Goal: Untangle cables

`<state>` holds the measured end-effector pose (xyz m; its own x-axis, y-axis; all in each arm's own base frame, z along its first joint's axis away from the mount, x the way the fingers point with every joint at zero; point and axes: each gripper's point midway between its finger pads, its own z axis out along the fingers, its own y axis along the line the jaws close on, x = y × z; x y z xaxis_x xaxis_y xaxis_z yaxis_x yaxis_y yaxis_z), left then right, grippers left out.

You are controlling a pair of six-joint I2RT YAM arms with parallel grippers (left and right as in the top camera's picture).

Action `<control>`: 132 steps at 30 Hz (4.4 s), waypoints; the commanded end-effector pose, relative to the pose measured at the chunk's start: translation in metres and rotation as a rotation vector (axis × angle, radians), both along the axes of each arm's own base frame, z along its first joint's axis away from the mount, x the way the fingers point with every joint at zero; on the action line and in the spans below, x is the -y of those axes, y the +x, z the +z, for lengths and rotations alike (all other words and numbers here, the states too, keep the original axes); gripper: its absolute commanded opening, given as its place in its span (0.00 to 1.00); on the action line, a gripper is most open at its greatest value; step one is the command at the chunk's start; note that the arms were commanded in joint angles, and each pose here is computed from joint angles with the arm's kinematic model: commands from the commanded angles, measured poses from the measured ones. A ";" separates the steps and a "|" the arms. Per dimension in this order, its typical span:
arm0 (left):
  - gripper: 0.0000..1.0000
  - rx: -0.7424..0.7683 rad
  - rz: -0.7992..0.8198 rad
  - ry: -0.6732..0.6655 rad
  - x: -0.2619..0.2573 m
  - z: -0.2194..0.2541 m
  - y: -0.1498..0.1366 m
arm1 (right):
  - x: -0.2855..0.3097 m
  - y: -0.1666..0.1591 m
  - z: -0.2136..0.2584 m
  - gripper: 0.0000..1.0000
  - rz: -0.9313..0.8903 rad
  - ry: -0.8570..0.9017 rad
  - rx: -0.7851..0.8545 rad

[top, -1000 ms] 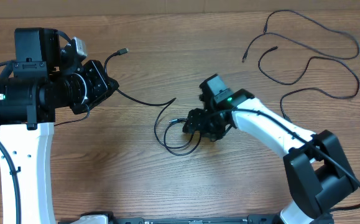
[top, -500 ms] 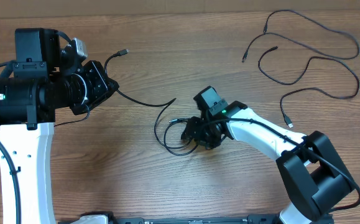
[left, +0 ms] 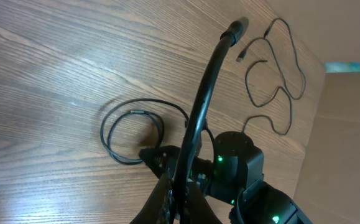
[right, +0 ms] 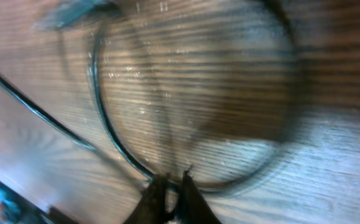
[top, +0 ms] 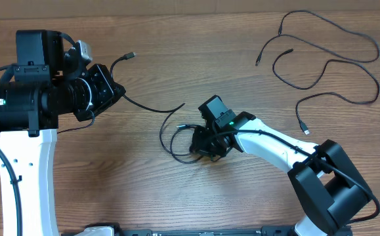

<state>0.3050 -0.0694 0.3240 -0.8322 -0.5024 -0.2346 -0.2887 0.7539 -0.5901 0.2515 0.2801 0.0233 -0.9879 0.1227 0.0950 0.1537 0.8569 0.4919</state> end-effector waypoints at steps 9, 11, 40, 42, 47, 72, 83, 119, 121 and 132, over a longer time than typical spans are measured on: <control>0.04 -0.021 0.087 0.159 -0.030 -0.009 -0.001 | -0.007 0.032 0.106 0.04 0.128 0.160 0.166; 0.04 -0.041 0.113 0.205 -0.039 -0.014 -0.001 | 0.003 0.041 0.142 0.04 0.128 0.145 0.243; 0.99 -0.210 -0.003 0.259 -0.040 -0.055 -0.002 | 0.095 0.045 0.381 0.04 -0.041 -0.037 0.848; 0.99 -0.183 -0.085 0.221 -0.028 -0.052 -0.003 | 0.090 0.046 0.377 0.04 -0.030 -0.029 0.832; 0.99 -0.132 -0.236 0.215 -0.010 -0.049 -0.006 | 0.097 0.057 0.370 0.04 -0.101 -0.058 0.806; 1.00 -0.025 -0.700 0.304 0.089 -0.105 0.037 | 0.097 0.050 0.332 0.04 -0.077 -0.061 0.607; 1.00 0.001 -0.964 0.366 0.117 -0.171 0.065 | 0.100 0.044 0.321 0.04 -0.040 -0.096 0.570; 0.04 0.153 -0.983 0.187 0.146 -0.047 0.021 | 0.130 0.081 0.264 0.85 -0.131 -0.285 0.415; 0.04 0.163 -0.958 0.181 0.145 -0.038 0.017 | 0.121 0.078 0.264 0.87 -0.113 -0.236 0.395; 0.04 0.253 -0.777 0.126 0.133 0.017 0.003 | 0.106 0.076 0.267 1.00 0.224 -0.215 0.531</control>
